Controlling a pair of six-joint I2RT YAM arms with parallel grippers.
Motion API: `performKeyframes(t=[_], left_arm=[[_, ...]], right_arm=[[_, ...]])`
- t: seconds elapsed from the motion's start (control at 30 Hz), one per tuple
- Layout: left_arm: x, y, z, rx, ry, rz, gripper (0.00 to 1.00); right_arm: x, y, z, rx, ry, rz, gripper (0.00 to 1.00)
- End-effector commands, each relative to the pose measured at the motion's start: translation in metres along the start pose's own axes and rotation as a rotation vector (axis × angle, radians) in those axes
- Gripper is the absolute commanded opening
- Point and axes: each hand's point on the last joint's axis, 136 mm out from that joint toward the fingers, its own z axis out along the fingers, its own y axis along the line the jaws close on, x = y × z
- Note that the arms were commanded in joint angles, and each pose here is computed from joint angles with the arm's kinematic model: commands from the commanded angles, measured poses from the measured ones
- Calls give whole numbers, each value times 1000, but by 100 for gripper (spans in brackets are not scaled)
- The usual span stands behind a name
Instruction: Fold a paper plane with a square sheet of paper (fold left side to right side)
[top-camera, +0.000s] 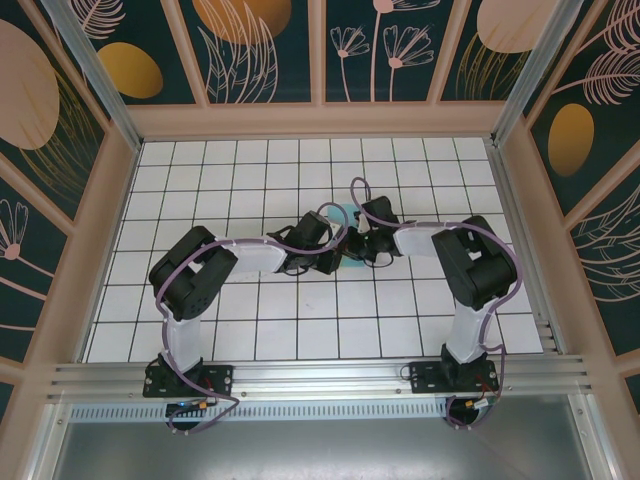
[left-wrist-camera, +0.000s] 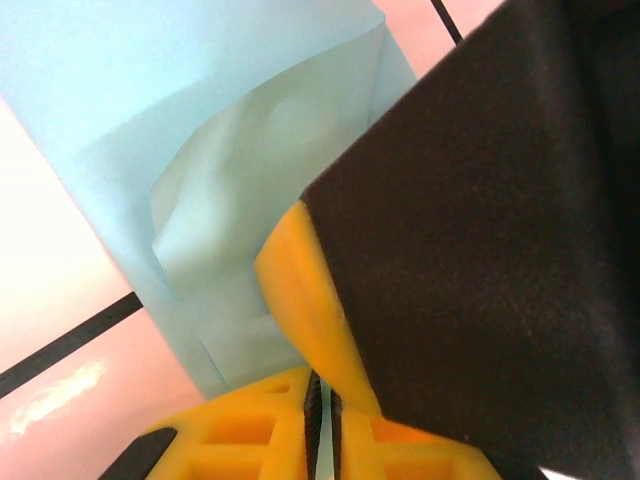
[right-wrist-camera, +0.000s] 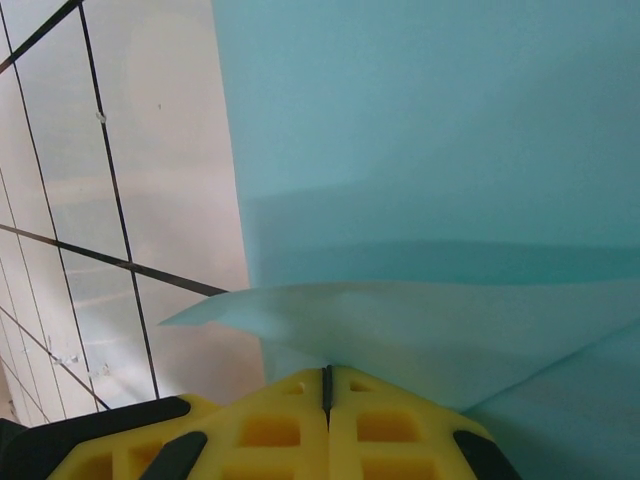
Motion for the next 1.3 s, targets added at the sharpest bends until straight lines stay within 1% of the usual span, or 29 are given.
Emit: performKeyframes(t=[0.0, 0.37, 0.53, 0.7, 0.87, 0.9, 0.93, 1.1, 1.27], left_arm=[[63, 25, 10, -82, 193, -41, 15], [64, 25, 11, -82, 197, -38, 14], [62, 24, 10, -80, 194, -36, 14], [64, 21, 7, -64, 198, -31, 15], [63, 13, -1, -27, 194, -21, 17], [74, 16, -3, -30, 216, -24, 18], [77, 17, -4, -26, 222, -25, 18], [92, 16, -11, -8, 249, -29, 18], [100, 19, -17, -16, 250, -36, 18]], right_arm=[[-23, -25, -9, 92, -70, -3, 1], [-47, -48, -25, 121, -115, 22, 2], [-53, -59, -28, 143, -117, 32, 2], [-50, -61, -25, 134, -101, 42, 2], [-45, -63, -22, 131, -86, 51, 2], [-46, -63, -22, 131, -87, 51, 2], [-45, -64, -21, 133, -83, 52, 2], [-45, -64, -20, 136, -79, 55, 2], [-45, -62, -19, 132, -77, 50, 2]])
